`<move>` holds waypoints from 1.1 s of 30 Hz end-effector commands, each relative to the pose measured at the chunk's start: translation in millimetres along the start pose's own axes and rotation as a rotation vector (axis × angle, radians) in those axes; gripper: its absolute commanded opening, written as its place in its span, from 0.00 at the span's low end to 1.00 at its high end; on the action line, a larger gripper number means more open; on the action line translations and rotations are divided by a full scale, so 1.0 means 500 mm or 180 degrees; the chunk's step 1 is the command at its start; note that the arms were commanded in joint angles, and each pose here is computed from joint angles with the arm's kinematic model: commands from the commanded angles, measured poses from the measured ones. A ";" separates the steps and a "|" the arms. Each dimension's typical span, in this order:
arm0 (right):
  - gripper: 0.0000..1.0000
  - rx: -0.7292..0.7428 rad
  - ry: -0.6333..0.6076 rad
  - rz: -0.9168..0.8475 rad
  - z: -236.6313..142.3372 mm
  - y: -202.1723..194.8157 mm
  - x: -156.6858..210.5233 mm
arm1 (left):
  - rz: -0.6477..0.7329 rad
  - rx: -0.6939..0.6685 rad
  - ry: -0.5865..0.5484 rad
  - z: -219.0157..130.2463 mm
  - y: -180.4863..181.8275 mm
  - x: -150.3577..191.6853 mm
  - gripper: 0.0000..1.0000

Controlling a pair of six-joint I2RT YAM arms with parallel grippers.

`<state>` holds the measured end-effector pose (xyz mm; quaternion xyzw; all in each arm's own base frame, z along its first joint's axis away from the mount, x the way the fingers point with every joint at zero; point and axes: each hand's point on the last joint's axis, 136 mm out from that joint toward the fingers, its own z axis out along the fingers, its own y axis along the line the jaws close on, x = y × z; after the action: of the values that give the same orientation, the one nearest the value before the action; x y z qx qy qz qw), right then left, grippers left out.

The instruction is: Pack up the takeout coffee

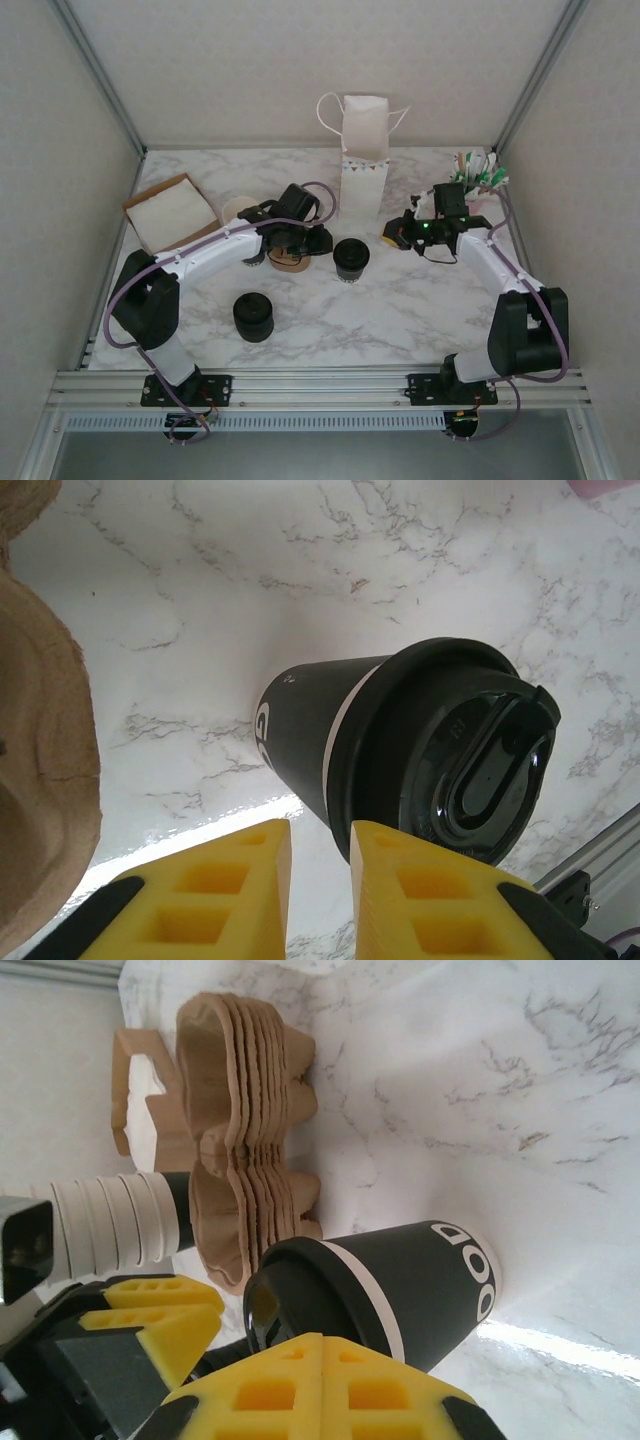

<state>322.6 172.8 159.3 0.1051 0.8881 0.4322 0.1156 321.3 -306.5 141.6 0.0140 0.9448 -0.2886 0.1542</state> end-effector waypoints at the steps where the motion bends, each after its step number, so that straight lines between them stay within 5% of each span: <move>1: 0.00 -0.0044 0.0130 -0.0088 0.020 0.016 0.007 | -0.0010 0.0085 -0.0042 -0.007 -0.004 -0.004 0.21; 33: 0.00 0.0296 0.0438 0.0073 0.092 -0.058 0.083 | 0.0008 -0.0040 0.0160 0.068 0.019 0.013 0.20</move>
<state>307.8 203.9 126.6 0.0745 0.9004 0.4223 0.0734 324.1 -311.3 114.4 0.0132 0.9500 -0.2821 0.1329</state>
